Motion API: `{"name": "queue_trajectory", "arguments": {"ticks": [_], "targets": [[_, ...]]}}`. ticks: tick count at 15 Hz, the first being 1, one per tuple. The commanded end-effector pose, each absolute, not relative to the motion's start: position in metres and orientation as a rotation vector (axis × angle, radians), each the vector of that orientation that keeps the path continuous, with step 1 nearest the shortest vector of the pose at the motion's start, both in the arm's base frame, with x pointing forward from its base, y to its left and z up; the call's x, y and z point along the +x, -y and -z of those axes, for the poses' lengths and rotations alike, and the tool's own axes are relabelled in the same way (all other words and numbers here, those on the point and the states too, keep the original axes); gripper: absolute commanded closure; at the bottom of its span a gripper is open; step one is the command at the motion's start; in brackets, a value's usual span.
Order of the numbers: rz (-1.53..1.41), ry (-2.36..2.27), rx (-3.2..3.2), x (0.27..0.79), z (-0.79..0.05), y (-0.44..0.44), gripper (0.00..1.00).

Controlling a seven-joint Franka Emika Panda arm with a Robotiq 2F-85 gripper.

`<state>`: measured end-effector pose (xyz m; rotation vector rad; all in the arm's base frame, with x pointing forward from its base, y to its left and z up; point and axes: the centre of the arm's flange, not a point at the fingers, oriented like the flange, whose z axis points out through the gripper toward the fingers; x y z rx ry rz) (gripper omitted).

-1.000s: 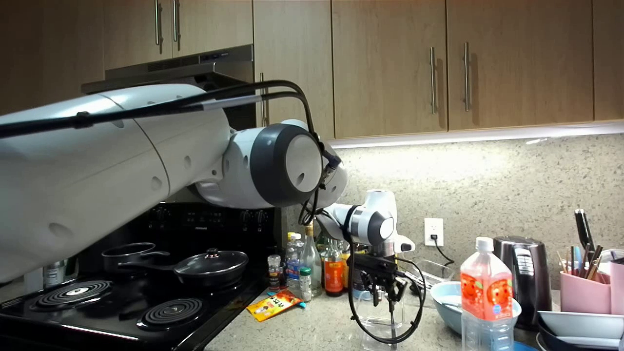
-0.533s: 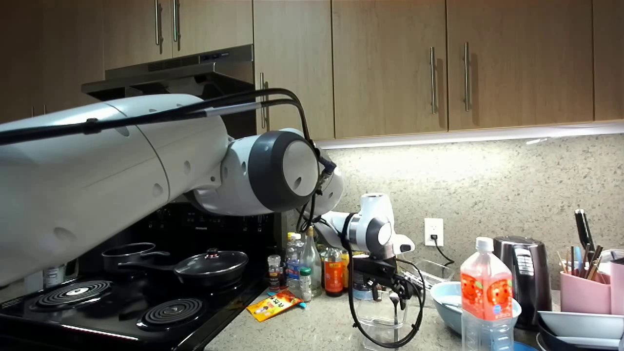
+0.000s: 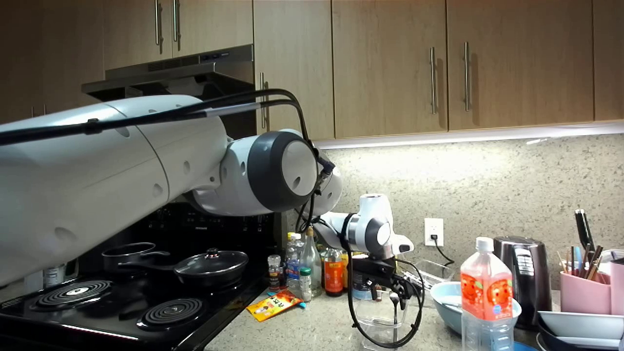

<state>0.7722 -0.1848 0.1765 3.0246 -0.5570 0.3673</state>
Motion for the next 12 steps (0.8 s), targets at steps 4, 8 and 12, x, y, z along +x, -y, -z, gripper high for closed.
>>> {"name": "queue_trajectory", "arguments": {"ticks": [4,8,12], "targets": [[-0.353,0.531,3.031,0.776,-0.177,0.191,0.0],[-0.345,0.533,3.048,0.774,-0.193,0.218,0.0],[-0.363,0.613,3.025,0.762,-0.214,0.26,0.0]]}}
